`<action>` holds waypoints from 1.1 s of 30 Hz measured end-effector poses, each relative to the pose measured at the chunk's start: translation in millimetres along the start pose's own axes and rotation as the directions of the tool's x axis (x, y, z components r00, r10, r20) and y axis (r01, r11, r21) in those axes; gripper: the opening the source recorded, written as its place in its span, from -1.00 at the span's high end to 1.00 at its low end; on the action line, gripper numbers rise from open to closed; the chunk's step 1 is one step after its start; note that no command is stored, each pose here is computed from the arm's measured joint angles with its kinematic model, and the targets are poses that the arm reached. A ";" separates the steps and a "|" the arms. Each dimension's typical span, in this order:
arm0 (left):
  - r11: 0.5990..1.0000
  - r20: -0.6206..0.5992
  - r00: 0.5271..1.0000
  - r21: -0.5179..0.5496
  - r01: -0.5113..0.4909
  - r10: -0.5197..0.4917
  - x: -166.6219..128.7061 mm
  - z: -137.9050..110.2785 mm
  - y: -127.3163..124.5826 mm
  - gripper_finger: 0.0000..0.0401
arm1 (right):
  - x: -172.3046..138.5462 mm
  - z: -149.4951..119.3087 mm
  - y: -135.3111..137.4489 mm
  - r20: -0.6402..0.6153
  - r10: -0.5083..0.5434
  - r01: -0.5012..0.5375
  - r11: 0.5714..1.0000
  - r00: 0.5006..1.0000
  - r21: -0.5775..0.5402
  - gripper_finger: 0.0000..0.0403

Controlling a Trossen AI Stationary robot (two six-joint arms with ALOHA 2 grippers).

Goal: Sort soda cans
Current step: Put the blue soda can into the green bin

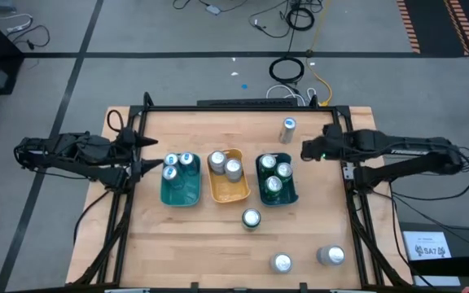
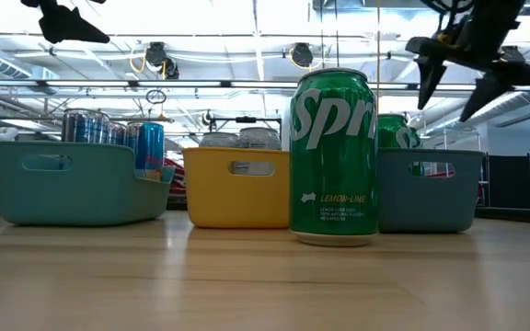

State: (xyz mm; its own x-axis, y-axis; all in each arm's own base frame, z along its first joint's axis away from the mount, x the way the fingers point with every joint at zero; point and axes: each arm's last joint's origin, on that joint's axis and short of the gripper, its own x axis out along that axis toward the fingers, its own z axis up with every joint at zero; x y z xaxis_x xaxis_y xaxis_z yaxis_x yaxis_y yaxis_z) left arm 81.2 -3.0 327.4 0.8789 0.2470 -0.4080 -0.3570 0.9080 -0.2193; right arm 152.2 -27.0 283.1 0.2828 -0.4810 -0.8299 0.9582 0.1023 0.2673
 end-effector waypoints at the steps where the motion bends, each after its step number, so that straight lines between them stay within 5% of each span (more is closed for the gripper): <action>1: 1.000 0.004 1.000 0.000 -0.009 0.009 0.1 0.2 0.2 -0.97 | 1.4 4.4 0.0 0.008 0.006 -0.005 1.000 1.000 -0.022 -0.75; 15: 0.990 -0.025 0.990 0.043 -0.136 0.137 19.4 0.8 -6.3 -0.97 | 53.4 93.8 -3.0 -0.001 0.185 -0.181 0.963 0.983 -0.200 -0.75; 33: 0.985 -0.092 0.980 0.034 -0.171 0.174 37.5 -1.7 -13.8 -0.97 | 125.2 110.2 20.1 -0.052 0.189 -0.195 0.911 0.981 -0.364 -0.75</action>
State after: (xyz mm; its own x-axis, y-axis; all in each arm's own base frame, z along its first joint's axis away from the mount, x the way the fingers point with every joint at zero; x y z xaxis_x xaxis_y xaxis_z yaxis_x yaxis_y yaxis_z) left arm 118.5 -6.9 313.6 0.7707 0.3689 -0.5197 -0.4911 0.8634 -0.1155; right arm 202.1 -181.0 238.6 0.4610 -0.4071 -0.7885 0.8332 0.5043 0.2268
